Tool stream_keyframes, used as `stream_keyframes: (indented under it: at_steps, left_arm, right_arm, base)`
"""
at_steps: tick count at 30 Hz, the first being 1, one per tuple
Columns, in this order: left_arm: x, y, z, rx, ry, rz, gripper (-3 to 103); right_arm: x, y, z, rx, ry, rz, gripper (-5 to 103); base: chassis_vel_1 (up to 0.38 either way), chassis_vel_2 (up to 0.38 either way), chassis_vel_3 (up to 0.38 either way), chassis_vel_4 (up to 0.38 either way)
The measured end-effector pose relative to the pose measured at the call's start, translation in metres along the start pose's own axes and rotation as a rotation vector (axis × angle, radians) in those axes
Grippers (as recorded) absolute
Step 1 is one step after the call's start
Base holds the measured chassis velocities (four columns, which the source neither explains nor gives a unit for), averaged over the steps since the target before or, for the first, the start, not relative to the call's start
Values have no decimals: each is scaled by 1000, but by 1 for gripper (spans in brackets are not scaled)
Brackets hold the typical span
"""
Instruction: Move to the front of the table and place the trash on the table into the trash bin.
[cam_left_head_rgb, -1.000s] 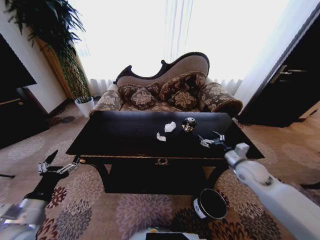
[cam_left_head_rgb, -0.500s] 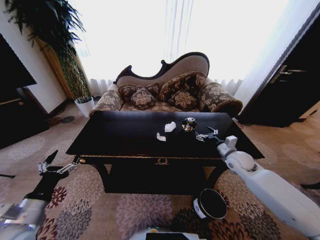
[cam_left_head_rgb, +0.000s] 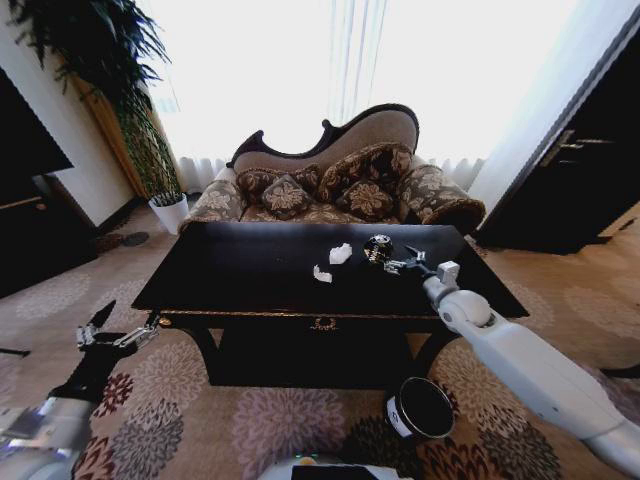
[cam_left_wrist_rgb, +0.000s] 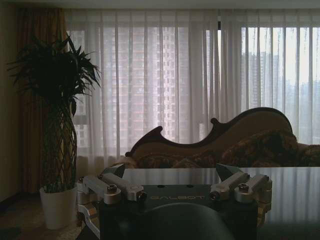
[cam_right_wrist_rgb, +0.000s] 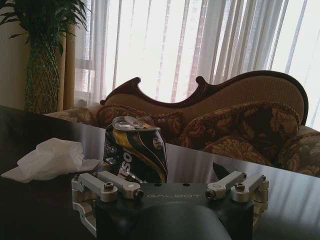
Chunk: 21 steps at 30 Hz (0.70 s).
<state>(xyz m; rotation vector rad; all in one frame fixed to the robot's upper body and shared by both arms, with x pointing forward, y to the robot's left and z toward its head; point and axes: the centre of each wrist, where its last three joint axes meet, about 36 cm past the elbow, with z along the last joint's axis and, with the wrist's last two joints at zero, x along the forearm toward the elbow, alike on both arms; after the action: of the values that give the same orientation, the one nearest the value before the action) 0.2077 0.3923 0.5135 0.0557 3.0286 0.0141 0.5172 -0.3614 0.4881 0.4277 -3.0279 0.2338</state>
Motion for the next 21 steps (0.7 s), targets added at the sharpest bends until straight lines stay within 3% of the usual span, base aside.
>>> stream_keyframes:
  at_steps: [21]
  left_arm:
    - [0, 0, 0, 0, 0, 0, 100]
  right_arm:
    - [-33, 22, 9, -4, 4, -30, 100]
  base:
    - [0, 0, 0, 0]
